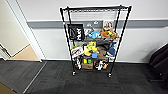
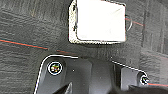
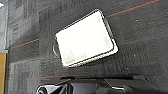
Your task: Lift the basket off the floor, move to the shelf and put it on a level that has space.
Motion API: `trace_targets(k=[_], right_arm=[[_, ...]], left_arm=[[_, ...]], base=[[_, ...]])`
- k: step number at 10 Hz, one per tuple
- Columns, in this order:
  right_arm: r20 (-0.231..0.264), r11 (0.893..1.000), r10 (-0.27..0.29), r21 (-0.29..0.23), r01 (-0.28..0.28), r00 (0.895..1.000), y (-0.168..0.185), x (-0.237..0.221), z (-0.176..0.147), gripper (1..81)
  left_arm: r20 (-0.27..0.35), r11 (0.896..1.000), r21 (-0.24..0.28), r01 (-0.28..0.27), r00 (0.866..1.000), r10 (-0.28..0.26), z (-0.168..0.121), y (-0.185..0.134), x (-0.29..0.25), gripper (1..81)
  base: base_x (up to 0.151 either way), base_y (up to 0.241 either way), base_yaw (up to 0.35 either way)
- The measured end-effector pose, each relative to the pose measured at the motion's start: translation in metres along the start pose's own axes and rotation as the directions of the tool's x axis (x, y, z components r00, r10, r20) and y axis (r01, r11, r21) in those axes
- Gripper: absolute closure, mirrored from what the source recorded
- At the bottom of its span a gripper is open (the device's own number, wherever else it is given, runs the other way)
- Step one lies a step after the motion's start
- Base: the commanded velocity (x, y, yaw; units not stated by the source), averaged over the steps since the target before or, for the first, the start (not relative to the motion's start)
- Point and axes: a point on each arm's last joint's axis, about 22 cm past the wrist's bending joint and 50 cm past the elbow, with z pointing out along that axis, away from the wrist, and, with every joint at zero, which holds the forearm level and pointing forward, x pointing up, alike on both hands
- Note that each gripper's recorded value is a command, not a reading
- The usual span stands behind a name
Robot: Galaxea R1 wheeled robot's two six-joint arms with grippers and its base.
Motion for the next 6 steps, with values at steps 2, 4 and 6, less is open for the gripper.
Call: trace_targets(k=[2,4,6], right_arm=[[0.026,1.0,0.018,-0.005,-0.018,1.0,0.009,-0.002,0.017,1.0],[0.05,1.0,0.025,-0.014,-0.024,0.998,0.017,-0.001,0.026,1.0],[0.034,1.0,0.013,-0.011,-0.012,0.999,0.017,0.021,0.034,1.0]], left_arm=[[0.026,1.0,0.001,0.021,0.999,-0.021,0.017,-0.001,-0.001,1.0],[0.031,0.997,-0.001,0.073,0.997,-0.073,0.028,0.001,0.007,1.0],[0.01,0.995,0.002,0.1,0.995,-0.1,0.039,-0.001,0.02,1.0]], base=[[0.0,0.0,0.0],[0.0,0.0,0.0],[0.0,0.0,0.0]])
